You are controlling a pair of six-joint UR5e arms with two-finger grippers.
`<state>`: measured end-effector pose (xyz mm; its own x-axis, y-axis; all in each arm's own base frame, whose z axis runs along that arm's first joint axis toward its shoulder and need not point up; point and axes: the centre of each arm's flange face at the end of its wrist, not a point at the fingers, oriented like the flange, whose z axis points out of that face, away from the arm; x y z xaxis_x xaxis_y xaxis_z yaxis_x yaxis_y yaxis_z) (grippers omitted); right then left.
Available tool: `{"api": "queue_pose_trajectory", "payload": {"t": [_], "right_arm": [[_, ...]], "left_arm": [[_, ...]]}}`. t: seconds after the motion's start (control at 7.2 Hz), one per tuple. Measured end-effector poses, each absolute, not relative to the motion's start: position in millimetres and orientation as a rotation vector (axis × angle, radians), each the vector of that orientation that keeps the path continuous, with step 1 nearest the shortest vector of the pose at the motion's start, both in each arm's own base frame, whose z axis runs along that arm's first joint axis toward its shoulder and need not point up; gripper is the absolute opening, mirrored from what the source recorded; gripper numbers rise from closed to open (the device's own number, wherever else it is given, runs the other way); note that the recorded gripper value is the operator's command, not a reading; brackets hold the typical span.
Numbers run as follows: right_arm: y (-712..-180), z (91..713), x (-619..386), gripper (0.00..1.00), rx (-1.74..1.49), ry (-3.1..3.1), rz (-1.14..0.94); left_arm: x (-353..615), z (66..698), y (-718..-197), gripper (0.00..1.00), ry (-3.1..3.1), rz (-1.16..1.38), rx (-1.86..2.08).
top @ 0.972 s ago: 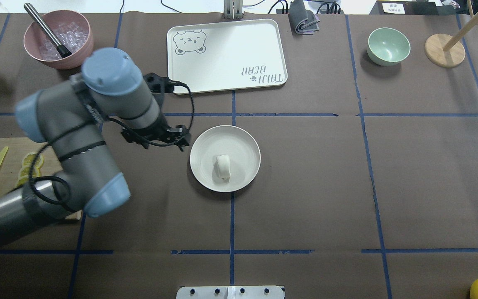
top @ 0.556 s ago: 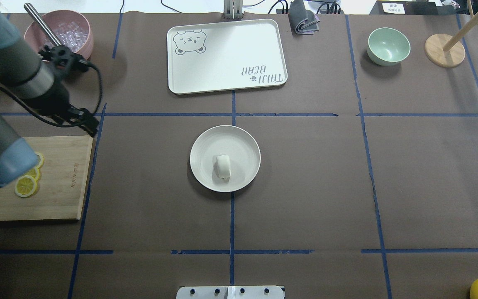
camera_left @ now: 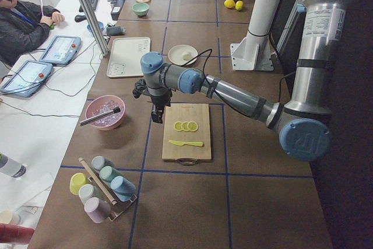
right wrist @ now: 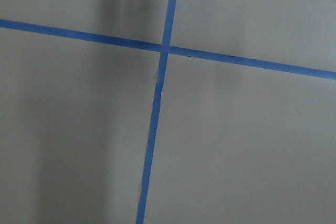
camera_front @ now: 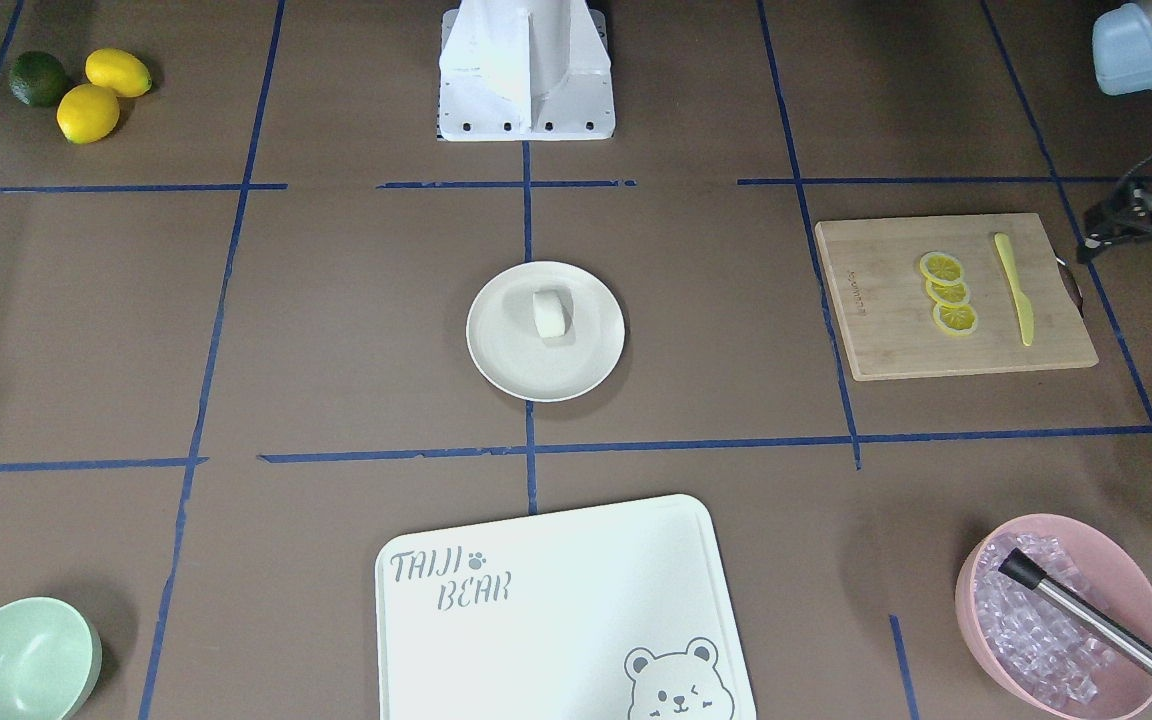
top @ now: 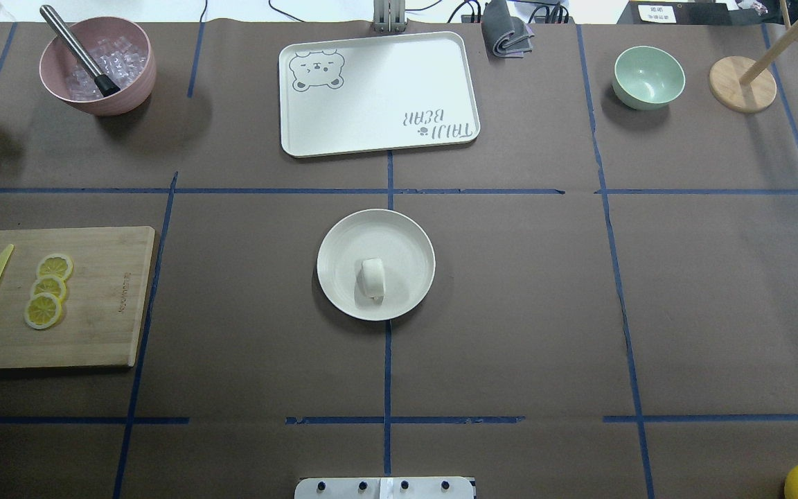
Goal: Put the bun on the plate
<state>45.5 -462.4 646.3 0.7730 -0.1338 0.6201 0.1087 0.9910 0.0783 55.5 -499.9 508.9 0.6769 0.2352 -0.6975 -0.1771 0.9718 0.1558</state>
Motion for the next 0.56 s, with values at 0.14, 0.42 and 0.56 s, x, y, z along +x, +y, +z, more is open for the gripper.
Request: {"api": "queue_pose_trajectory", "payload": {"t": [0.14,0.42,0.56], "right_arm": [[-462.2,646.6,45.5,1.0,0.038,-0.675,-0.131],[-461.9,647.1,45.5,1.0,0.037,-0.675,-0.132],[-462.0,647.0,45.5,1.0,0.038,-0.675,-0.132]], "left_arm": [[29.2,536.2,-487.9,1.0,0.784,0.172,0.049],[-19.6,577.5,-473.1,1.0,0.776,0.06,0.016],[-46.0,591.4,-466.7,1.0,0.778,0.032,0.027]]}}
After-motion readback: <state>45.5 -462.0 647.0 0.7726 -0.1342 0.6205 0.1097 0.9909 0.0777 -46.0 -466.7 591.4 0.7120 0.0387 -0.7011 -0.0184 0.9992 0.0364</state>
